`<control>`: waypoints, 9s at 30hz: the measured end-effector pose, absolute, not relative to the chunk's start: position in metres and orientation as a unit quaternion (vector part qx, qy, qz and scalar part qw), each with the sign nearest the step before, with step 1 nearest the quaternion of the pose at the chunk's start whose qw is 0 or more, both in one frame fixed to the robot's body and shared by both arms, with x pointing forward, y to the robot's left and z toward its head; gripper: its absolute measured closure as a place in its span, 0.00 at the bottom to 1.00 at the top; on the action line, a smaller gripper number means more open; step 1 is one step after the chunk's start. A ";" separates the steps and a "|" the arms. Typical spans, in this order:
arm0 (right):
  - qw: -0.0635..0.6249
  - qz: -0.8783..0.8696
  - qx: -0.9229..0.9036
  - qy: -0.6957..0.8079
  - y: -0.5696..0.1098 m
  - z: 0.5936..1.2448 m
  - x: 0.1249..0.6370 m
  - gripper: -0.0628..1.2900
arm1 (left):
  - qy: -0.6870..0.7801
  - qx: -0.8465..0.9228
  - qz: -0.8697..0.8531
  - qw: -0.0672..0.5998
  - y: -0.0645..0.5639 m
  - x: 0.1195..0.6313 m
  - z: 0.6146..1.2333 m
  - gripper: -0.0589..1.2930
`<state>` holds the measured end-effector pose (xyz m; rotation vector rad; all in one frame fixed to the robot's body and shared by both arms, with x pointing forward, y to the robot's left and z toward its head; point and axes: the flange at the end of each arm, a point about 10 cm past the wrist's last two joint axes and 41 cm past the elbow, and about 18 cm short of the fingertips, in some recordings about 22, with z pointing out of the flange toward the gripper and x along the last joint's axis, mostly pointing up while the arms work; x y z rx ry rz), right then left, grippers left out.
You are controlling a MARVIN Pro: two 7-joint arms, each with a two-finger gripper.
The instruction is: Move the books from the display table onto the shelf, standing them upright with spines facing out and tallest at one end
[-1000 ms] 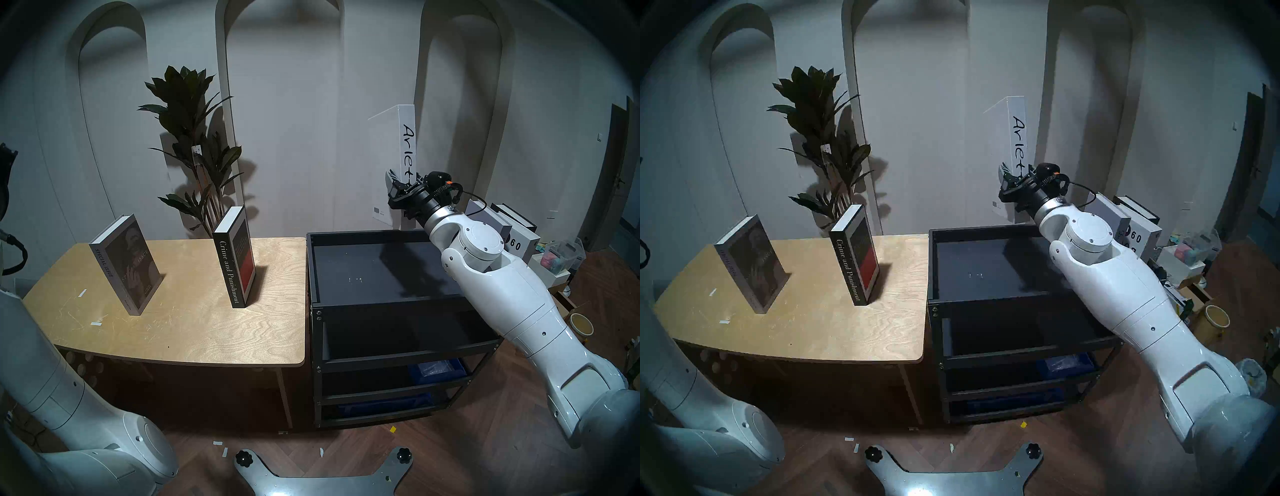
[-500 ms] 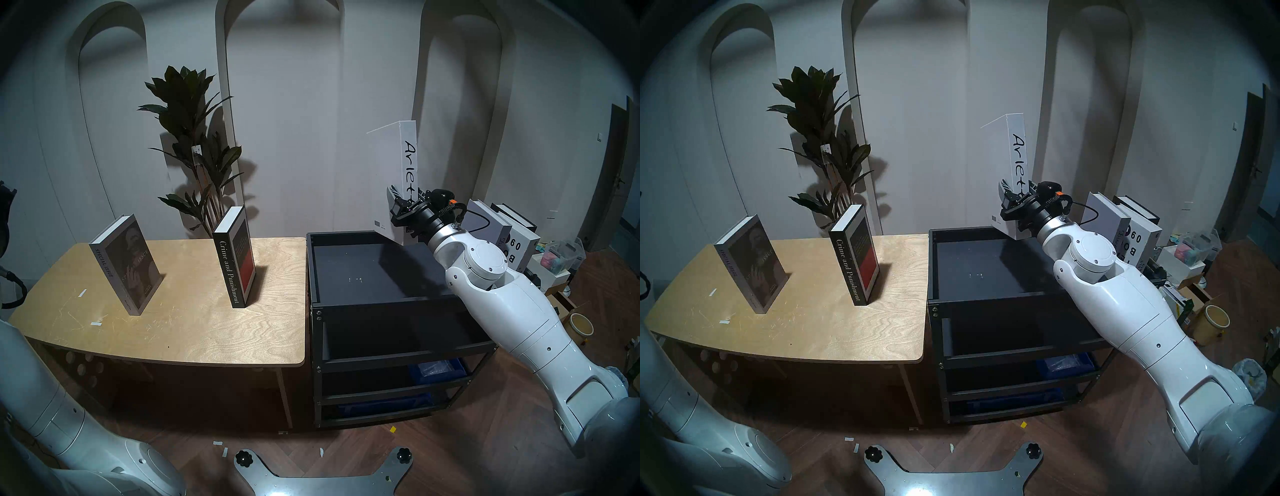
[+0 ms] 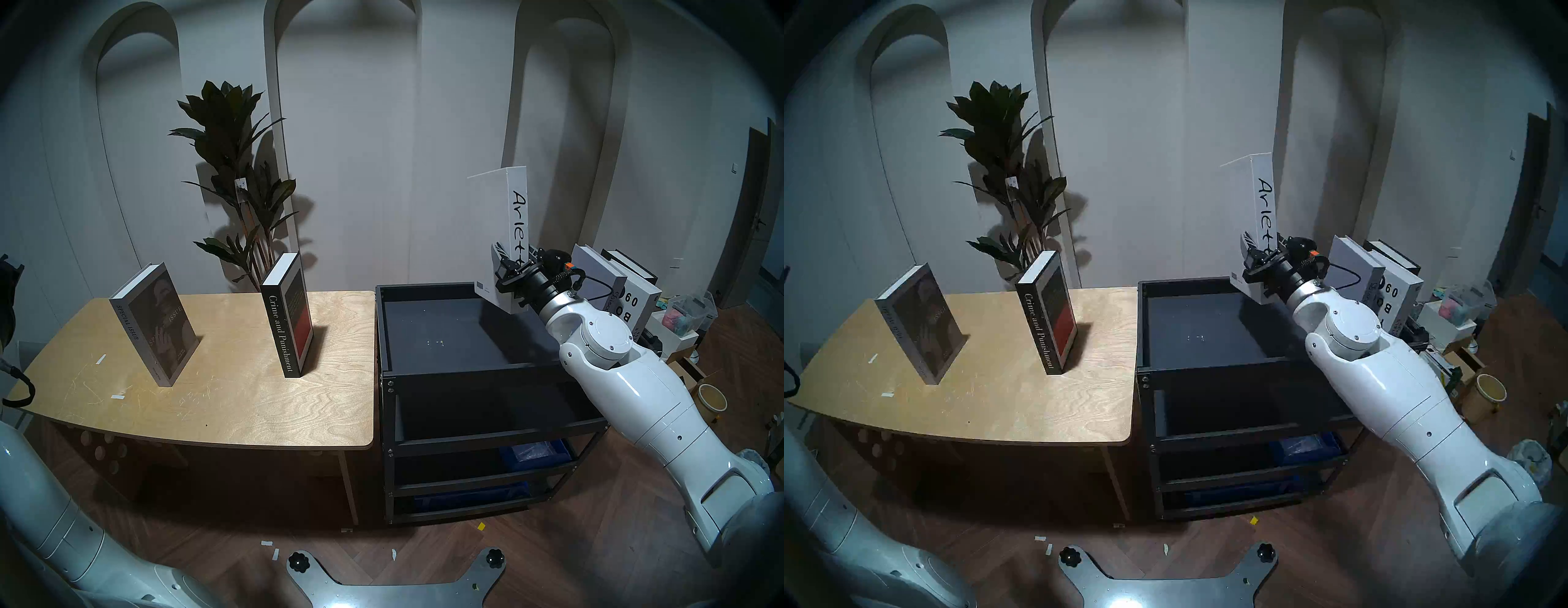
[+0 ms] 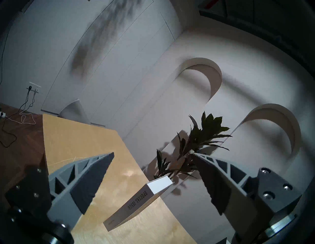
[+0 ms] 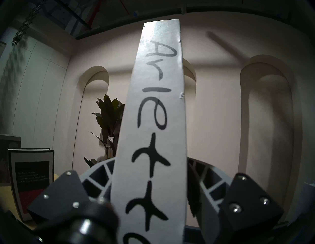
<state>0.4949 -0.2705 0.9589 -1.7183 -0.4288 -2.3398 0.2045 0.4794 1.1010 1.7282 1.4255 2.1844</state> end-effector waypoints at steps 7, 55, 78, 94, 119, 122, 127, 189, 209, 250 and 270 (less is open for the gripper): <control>0.077 -0.783 -0.602 -0.136 -0.295 0.934 0.497 0.45 | 0.447 0.557 0.699 0.025 0.485 0.200 1.091 0.04; 0.069 -0.770 -0.630 -0.076 -0.351 0.835 0.473 0.45 | 0.295 0.510 0.789 0.174 0.501 0.168 1.077 0.04; 0.093 -0.782 -0.613 -0.067 -0.360 0.828 0.458 0.57 | 0.209 0.460 0.843 0.183 0.509 0.168 1.065 0.04; 0.105 -0.802 -0.585 -0.060 -0.366 0.846 0.458 0.05 | 0.101 0.428 0.886 0.145 0.499 0.175 1.057 0.04; 0.127 -0.908 -0.396 -0.050 -0.372 0.997 0.440 0.05 | -0.087 0.380 0.916 0.091 0.493 0.181 1.046 0.04; 0.130 -0.915 -0.379 -0.046 -0.372 1.010 0.435 0.05 | -0.097 0.380 0.916 0.082 0.496 0.182 1.044 0.04; 0.156 -0.922 -0.351 -0.044 -0.357 1.030 0.427 0.05 | -0.106 0.387 0.914 0.054 0.503 0.180 1.037 0.04; 0.423 -0.733 -0.531 -0.048 -0.064 1.049 0.437 0.05 | 0.043 0.436 0.883 -0.168 0.586 0.140 1.020 0.04; 0.372 -0.677 -0.633 -0.045 0.017 1.009 0.461 0.05 | 0.097 0.566 0.798 -0.181 0.653 0.180 0.964 0.04; 0.252 -0.701 -0.667 -0.023 0.138 0.993 0.440 0.05 | 0.004 0.618 0.765 -0.180 0.726 0.215 0.956 0.04; 0.234 -0.689 -0.684 -0.045 0.184 0.940 0.438 0.05 | -0.035 0.580 0.799 -0.155 0.743 0.199 0.961 0.04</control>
